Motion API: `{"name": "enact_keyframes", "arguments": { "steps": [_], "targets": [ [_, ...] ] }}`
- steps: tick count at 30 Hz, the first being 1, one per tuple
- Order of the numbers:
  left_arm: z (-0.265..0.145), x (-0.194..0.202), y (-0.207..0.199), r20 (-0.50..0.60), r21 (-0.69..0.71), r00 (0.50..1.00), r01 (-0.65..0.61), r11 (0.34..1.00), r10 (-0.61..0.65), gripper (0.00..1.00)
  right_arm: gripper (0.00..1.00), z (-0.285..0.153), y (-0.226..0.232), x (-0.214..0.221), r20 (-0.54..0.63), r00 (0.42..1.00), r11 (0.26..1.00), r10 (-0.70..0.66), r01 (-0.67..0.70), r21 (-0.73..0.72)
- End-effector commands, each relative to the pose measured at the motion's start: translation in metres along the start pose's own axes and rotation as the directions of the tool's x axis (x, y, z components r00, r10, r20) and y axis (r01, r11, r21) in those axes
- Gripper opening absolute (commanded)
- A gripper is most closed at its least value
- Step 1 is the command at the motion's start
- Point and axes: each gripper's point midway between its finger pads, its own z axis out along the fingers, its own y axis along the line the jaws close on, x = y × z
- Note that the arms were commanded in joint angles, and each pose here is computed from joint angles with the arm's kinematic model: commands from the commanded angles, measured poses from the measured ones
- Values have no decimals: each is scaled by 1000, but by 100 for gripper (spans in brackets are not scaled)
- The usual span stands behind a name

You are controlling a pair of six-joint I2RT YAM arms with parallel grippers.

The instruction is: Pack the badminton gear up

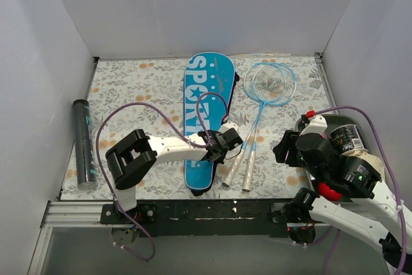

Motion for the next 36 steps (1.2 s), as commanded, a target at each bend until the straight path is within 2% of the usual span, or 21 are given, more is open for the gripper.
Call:
{"name": "enact_keyframes", "arguments": {
  "steps": [1,7,13,17,24,31,36],
  "targets": [
    [-34,-18,2,63,65,998,14,998,-18,0,63,7,7,-1,12,1000,1000,26,-26,-13],
    [-75,-46,6,177,138,982,48,989,-72,0,64,23,17,0,-4,1000,1000,-2,2,5],
    [-79,-42,11,183,140,981,40,989,-66,0,72,46,26,-4,-5,999,998,-34,35,57],
    [-71,-27,13,158,145,985,45,988,-68,0,73,61,47,-2,-45,998,999,-41,41,-7],
    [-106,-47,27,259,200,954,101,975,-152,0,72,91,63,5,-82,996,998,-27,22,-62],
    [-129,-60,44,329,243,919,142,960,-219,0,73,122,15,-6,-61,997,994,47,-40,103],
    [-125,-56,50,326,245,916,159,957,-235,0,72,152,2,-11,-74,996,992,55,-46,120]
  ]
}}
